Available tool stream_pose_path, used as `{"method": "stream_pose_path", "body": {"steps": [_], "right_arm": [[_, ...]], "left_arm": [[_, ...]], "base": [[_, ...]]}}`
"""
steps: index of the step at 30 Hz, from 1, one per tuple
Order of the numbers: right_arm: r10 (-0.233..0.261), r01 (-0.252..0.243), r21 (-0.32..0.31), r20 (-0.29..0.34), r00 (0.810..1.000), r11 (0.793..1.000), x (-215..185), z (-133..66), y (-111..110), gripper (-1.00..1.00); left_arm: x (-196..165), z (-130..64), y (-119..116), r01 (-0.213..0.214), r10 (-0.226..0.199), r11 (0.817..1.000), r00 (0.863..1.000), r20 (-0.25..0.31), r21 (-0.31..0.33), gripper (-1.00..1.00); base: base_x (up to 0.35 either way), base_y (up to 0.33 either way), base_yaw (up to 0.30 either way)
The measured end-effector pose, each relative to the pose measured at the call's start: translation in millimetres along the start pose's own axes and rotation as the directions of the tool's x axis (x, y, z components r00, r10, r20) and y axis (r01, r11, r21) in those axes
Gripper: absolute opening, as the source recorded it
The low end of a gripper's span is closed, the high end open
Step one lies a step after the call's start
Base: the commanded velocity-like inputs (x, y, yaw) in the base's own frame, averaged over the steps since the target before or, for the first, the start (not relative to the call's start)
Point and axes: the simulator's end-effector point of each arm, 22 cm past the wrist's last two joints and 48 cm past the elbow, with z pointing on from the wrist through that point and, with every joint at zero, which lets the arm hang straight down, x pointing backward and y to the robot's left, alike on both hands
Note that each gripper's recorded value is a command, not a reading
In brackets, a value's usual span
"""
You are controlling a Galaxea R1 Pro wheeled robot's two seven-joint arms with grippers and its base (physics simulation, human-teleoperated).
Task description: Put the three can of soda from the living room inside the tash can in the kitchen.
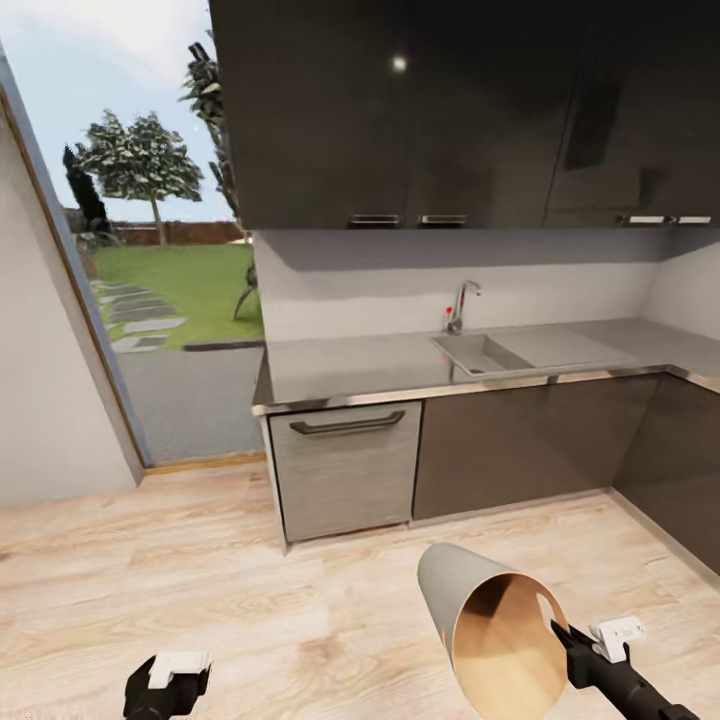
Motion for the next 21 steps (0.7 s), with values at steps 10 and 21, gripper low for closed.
{"method": "stream_pose_path", "body": {"steps": [10, 21], "right_arm": [[0.018, -0.018, -0.015, 0.008, 1.000, 1.000, -9.5, -2.8, 15.2, -1.00], [0.022, -0.021, -0.017, 0.012, 1.000, 1.000, -10.8, -2.3, 17.6, -1.00]], "left_arm": [[-10.8, -8.9, 1.4, -0.001, 0.001, 1.000, 1.000, 0.010, 0.001, 1.00], [-14.4, -10.1, -1.1, -0.008, 0.008, 1.000, 0.999, 0.040, 0.004, 1.00]], "base": [[0.000, 0.000, 0.238], [-0.018, 0.003, 0.077]]}}
